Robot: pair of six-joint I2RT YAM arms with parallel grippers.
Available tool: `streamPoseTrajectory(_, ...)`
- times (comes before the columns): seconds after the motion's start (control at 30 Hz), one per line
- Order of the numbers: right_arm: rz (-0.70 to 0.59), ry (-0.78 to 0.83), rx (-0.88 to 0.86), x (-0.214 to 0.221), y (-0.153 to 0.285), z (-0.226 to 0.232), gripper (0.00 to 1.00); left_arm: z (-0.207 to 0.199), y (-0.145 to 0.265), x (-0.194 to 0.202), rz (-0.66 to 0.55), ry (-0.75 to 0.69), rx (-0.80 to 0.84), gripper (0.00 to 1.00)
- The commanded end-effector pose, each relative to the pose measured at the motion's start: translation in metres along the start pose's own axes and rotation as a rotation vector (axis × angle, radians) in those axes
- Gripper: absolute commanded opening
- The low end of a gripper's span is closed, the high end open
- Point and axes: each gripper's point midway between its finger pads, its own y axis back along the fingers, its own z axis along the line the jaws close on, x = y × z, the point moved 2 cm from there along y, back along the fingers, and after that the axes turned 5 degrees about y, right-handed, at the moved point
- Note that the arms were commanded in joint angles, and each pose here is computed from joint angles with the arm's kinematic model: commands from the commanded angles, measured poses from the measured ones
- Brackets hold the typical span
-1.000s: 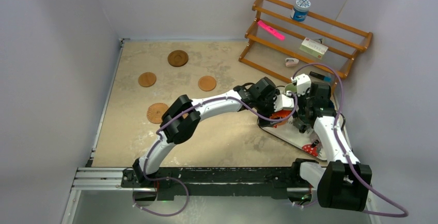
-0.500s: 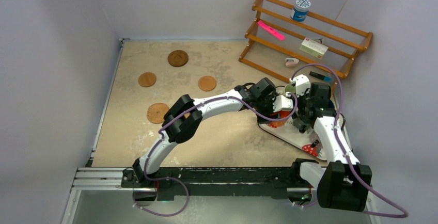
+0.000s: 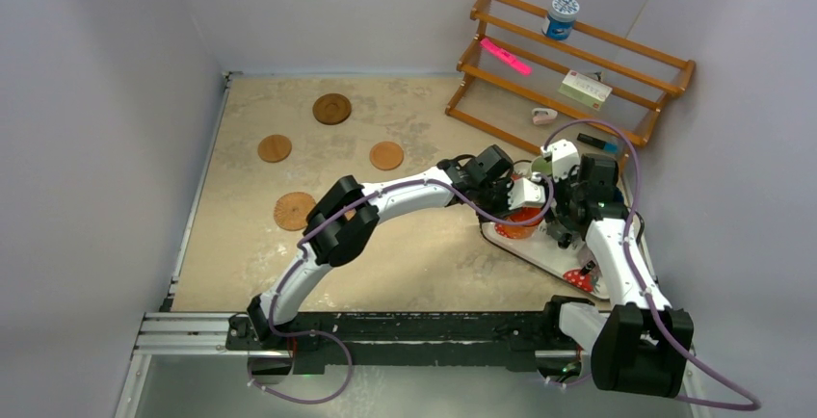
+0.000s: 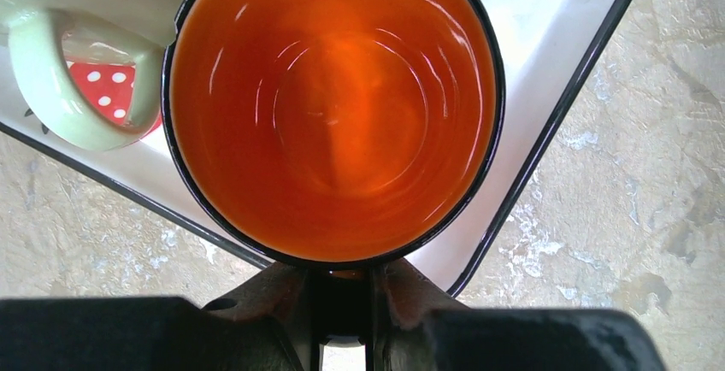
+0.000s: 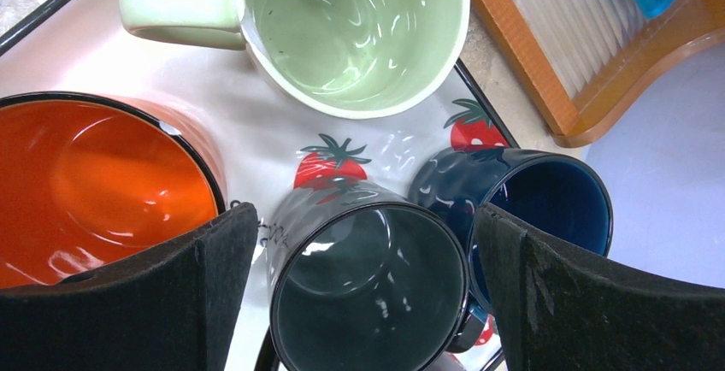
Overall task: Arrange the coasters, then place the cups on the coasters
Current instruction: Pick up the cup from the tray.
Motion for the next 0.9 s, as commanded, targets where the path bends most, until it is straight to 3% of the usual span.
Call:
streamPoseTrajectory(0.0, -0.048, 0.002, -0.004, -0.015, 0.010, -0.003, 0.99, 0.003, 0.014, -0.022, -0.062, -0.015, -0.007, 0.00)
streamPoseTrajectory(0.2, -0.077, -0.020, -0.025, -0.022, 0.016, 0.000, 0.99, 0.003, 0.039, -0.040, -0.110, -0.021, -0.031, 0.00)
streamPoseTrajectory(0.43, -0.126, -0.041, 0.011, -0.037, 0.031, -0.008, 0.99, 0.029, 0.112, -0.066, -0.242, -0.016, -0.167, 0.00)
streamPoseTrajectory(0.67, -0.179, -0.032, 0.054, -0.053, 0.050, -0.019, 0.99, 0.052, 0.162, -0.056, -0.290, -0.007, -0.333, 0.00)
streamPoseTrajectory(0.87, -0.225, -0.010, -0.016, -0.060, 0.058, -0.007, 0.99, 0.062, 0.205, -0.055, -0.292, -0.005, -0.490, 0.00)
